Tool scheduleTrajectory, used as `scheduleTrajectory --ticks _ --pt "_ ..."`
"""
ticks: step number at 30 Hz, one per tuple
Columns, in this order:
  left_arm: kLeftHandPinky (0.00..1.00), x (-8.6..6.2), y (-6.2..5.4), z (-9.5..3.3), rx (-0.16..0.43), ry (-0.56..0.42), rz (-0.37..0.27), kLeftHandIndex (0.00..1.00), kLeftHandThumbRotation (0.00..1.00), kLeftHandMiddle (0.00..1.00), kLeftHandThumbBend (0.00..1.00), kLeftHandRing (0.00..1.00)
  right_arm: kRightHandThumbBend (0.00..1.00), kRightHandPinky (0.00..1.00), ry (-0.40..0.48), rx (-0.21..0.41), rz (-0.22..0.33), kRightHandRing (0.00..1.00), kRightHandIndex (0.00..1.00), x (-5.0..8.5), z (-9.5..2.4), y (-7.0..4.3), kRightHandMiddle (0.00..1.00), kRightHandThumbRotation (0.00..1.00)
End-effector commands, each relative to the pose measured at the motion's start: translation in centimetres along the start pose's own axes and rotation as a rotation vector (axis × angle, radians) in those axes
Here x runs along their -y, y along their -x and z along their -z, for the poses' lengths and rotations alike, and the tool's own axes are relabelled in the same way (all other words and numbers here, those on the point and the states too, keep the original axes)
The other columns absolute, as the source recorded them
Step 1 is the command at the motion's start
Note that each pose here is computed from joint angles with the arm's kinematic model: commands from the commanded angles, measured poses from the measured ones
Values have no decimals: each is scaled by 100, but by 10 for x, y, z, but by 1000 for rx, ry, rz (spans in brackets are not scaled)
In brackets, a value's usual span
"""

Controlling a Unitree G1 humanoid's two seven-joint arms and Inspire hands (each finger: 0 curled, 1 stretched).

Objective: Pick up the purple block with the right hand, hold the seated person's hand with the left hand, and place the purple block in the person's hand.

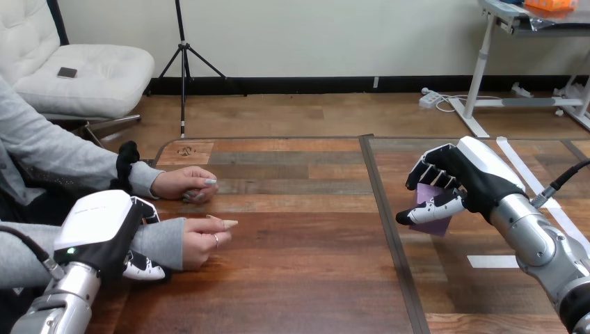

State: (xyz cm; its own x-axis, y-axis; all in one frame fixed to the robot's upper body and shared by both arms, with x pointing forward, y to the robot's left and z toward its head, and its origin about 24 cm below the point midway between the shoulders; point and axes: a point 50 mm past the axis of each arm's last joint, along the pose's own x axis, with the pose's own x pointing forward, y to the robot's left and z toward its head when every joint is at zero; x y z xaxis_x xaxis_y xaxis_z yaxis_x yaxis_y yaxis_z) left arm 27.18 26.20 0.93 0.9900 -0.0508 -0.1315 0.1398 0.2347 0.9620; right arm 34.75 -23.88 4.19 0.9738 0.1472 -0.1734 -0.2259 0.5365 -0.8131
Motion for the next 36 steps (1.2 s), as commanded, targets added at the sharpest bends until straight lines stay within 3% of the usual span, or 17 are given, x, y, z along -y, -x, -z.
scheduleTrajectory --ticks 1,26,36 --pt "24 -22 -7 -14 74 40 -122 36 0 35 74 31 81 41 -7 70 78 43 46 20 -16 -7 46 0" --pt "23 -49 0 -40 203 100 -279 34 0 33 74 30 81 41 -17 79 80 43 46 18 -19 -9 46 0" --pt "23 -58 1 -51 233 111 -294 34 0 33 72 29 81 39 -21 90 76 42 46 16 -22 -10 45 0"
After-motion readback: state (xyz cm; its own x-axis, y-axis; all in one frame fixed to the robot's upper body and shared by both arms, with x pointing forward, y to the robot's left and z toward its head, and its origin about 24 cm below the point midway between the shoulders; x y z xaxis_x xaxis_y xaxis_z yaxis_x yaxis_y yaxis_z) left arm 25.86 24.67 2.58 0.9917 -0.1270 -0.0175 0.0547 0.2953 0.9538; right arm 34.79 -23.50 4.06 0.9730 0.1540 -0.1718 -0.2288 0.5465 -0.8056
